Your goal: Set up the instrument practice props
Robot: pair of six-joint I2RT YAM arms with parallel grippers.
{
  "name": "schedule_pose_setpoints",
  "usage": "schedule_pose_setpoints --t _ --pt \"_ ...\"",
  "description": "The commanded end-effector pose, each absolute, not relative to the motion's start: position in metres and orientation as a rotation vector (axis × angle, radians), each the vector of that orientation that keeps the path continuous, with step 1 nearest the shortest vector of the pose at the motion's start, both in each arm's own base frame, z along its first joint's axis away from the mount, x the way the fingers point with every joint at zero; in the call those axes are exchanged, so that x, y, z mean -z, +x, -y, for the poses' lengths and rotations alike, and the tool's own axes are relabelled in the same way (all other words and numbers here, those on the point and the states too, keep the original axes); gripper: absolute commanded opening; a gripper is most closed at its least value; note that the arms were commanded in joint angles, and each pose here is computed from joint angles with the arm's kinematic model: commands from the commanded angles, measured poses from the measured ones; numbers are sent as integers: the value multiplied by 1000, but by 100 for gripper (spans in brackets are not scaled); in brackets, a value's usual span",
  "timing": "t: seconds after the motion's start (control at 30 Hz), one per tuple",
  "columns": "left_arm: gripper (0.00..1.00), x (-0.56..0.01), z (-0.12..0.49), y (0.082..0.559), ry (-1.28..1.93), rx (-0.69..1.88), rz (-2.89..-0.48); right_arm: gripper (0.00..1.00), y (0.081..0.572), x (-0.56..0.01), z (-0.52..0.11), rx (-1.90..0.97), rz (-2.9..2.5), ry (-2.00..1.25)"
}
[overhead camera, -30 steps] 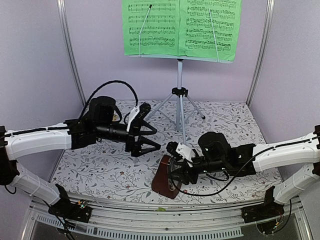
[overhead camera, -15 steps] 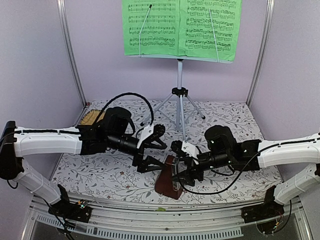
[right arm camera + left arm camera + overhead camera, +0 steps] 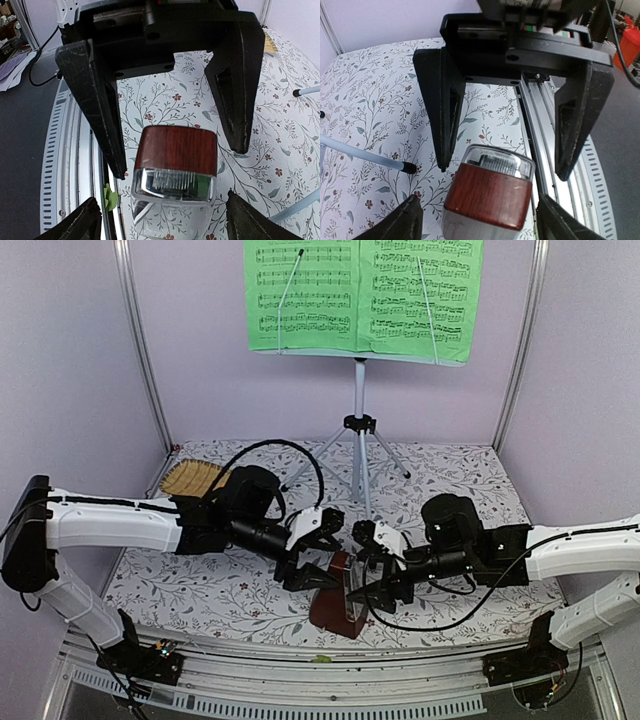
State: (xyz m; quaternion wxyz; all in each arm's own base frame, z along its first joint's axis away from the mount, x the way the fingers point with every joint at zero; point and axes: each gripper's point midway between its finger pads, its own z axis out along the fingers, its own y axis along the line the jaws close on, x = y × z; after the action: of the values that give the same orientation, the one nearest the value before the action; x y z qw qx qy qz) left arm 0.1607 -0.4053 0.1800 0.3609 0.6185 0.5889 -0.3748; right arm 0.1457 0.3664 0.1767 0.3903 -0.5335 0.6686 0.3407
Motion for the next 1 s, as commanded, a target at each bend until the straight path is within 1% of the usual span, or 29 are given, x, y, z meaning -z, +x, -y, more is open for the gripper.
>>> schedule_pose_setpoints --t 0.0,0.33,0.47,0.83,0.97 --pt "74 -190 420 154 1618 991 -1443 86 152 -176 -359 -858 -1709 -1297" --pt "54 -185 420 154 1613 970 -1449 83 153 -169 -364 -874 -1723 -1312" --pt "46 -186 419 155 1606 955 -1443 79 152 -168 -368 -883 -1730 -1327" --pt "36 -186 415 158 1603 911 -1436 63 152 -166 -365 -880 -1747 -1321" --pt "34 -187 416 160 1597 903 -1434 60 152 -167 -370 -905 -1744 -1318"
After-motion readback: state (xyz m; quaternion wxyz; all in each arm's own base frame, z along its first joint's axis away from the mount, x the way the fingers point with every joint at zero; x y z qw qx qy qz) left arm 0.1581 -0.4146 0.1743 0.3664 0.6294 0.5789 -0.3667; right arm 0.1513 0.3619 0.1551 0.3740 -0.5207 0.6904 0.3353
